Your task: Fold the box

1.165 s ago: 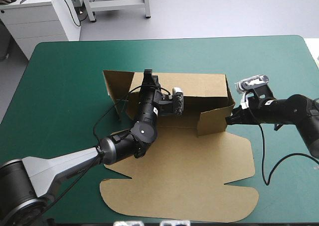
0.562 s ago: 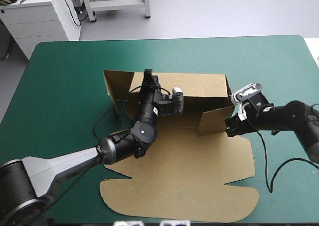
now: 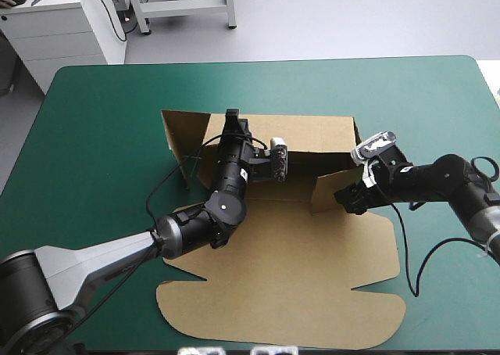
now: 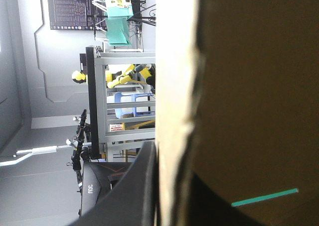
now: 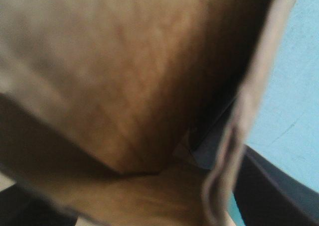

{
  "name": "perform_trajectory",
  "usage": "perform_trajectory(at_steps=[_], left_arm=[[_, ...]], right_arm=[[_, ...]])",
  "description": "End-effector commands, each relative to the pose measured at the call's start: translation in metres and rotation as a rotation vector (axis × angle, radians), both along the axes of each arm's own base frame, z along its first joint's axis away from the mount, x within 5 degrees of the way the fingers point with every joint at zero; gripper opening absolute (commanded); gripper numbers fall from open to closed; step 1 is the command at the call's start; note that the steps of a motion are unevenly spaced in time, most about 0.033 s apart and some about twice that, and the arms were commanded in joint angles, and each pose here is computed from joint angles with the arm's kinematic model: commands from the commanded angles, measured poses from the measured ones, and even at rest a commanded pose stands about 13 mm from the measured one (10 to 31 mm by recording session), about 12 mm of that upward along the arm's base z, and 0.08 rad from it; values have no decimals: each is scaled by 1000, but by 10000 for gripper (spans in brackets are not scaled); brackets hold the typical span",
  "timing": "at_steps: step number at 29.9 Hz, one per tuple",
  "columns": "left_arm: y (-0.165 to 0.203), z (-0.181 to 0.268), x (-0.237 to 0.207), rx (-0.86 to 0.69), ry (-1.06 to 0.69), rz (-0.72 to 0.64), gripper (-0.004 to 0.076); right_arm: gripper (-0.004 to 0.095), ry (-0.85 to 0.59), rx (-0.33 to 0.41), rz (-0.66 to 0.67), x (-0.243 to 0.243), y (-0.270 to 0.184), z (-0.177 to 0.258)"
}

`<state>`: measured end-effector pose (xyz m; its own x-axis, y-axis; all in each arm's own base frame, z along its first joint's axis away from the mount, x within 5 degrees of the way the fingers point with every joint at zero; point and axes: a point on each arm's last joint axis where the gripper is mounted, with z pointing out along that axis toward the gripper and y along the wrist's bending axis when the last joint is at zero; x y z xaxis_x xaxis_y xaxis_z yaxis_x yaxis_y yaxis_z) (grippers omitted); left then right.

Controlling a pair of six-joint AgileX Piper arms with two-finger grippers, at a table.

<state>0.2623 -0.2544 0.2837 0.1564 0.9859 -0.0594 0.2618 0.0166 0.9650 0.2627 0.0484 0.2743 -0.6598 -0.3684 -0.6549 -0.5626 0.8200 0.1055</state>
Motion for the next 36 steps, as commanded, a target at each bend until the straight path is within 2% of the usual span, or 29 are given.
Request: perform_trajectory(at_steps=[1, 11, 23, 26, 28, 31, 34, 36], left_arm=[[5, 29, -4, -47, -87, 5, -8], [5, 29, -4, -47, -87, 5, -8], [5, 29, -4, -47, -87, 5, -8], [5, 29, -4, -47, -87, 5, -8], [5, 29, -4, -47, -87, 5, -8], [5, 29, -4, -47, -87, 5, -8], [5, 29, -4, -47, -87, 5, -8], [5, 29, -4, -47, -87, 5, -8]], right_arm=[[711, -97, 50, -50, -2, 4, 11], [713, -254, 36, -218, -16, 23, -22], [712, -480, 60, -343, -13, 42, -5], [678, -517, 65, -370, -13, 43, -2], [621, -525, 66, -375, -13, 43, -1], [454, -538, 63, -381, -13, 43, 0], [197, -557, 71, -414, -12, 41, 1], [-13, -570, 69, -425, -11, 40, 3]])
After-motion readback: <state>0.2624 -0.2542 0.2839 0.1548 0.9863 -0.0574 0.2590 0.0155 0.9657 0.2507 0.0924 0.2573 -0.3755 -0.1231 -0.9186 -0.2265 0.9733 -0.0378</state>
